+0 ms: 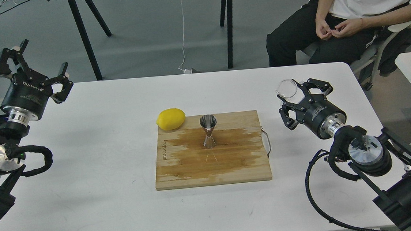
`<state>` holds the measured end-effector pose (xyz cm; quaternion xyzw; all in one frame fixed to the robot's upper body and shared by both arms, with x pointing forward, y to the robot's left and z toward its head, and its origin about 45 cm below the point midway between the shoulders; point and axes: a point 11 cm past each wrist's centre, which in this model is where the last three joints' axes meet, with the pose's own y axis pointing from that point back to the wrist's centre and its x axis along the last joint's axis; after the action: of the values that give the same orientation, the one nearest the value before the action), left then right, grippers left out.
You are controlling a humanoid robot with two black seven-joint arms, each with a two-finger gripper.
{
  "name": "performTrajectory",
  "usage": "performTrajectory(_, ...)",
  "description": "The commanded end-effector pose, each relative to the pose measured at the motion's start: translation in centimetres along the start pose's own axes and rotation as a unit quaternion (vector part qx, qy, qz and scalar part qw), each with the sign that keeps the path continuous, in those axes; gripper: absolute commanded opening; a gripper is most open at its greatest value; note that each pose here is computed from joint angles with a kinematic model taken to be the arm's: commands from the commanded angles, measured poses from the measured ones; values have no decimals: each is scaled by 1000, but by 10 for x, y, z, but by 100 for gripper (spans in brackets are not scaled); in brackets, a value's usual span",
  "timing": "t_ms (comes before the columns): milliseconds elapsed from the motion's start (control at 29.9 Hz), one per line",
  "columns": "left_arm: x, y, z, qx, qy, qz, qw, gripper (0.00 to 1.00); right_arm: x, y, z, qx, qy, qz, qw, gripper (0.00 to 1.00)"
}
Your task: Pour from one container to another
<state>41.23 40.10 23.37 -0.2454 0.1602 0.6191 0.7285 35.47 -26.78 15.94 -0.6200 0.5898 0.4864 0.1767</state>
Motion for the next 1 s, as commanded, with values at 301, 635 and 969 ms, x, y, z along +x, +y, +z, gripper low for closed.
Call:
performTrajectory(301,2,4,-4,6,-1,2,1000,100,110,14,-23,45,-228,43,972,31)
performTrajectory(635,2,5,-5,7,0,3,1000,100,155,8,-2,63,-275,84,956,32)
performTrajectory(969,3,5,-5,7,-1,4,1000,100,154,5,-1,63,-279,89,954,48)
